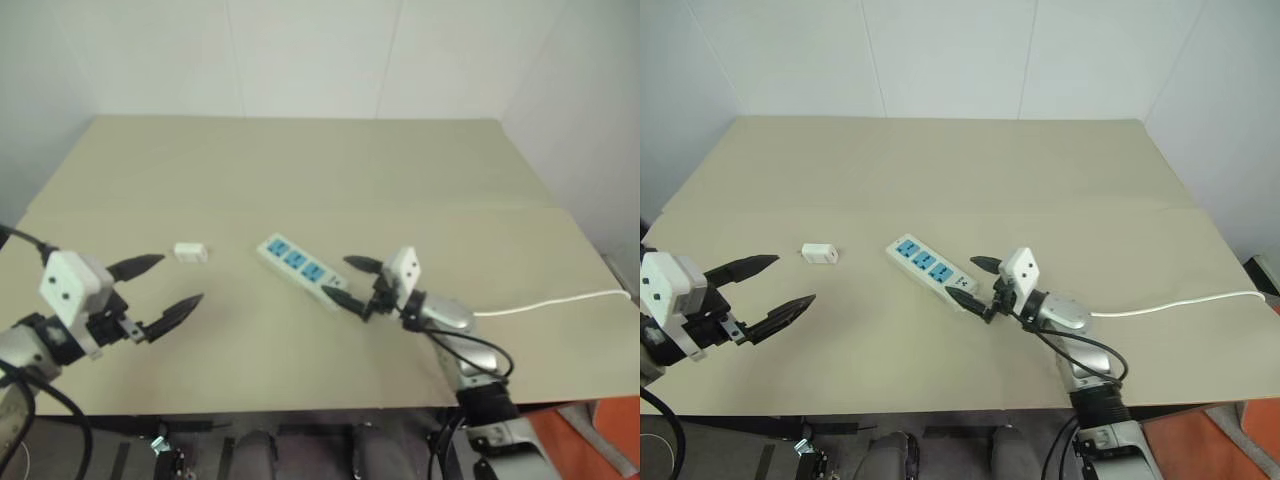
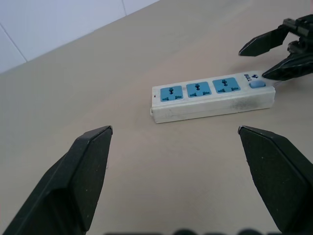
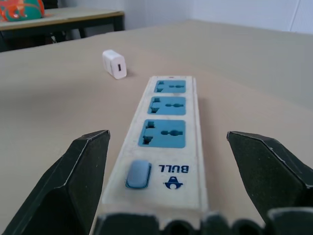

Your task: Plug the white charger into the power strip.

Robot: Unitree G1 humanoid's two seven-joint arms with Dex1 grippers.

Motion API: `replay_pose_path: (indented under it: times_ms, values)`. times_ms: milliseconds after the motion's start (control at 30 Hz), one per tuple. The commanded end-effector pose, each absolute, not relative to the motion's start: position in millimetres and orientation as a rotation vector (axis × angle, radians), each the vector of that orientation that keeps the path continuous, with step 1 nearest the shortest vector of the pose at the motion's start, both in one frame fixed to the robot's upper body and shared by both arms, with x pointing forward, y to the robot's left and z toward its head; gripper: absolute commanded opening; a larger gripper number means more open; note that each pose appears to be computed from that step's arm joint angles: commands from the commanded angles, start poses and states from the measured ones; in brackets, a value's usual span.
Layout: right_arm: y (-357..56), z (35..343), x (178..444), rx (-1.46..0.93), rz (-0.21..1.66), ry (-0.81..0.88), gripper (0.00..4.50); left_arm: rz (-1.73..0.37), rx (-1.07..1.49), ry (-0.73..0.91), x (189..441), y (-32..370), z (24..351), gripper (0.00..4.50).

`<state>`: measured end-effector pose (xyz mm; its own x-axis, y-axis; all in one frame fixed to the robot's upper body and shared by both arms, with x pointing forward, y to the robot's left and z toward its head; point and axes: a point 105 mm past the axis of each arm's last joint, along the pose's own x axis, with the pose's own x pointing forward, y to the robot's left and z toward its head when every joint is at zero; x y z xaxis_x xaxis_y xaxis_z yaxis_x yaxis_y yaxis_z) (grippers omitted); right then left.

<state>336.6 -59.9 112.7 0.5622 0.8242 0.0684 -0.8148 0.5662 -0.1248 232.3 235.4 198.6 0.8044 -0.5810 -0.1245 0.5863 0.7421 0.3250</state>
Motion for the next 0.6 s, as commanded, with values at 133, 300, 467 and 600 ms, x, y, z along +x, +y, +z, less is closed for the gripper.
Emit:
replay_pose_path:
  times_ms: [133, 300, 467, 600]
  values:
    - [-41, 114, 339, -0.145, 0.945, -0.159, 4.46, -0.659, 0.379, -0.023, 228, 231, 207, 4.5]
    - [-36, 99, 339, -0.161, 0.936, -0.122, 4.46, -0.657, 0.38, -0.023, 228, 231, 208, 4.5]
    - [-34, 86, 338, -0.177, 0.933, -0.097, 4.46, -0.658, 0.381, -0.024, 228, 230, 208, 4.5]
    - [-35, 81, 344, -0.181, 0.903, -0.094, 4.46, -0.66, 0.382, -0.028, 228, 229, 208, 4.5]
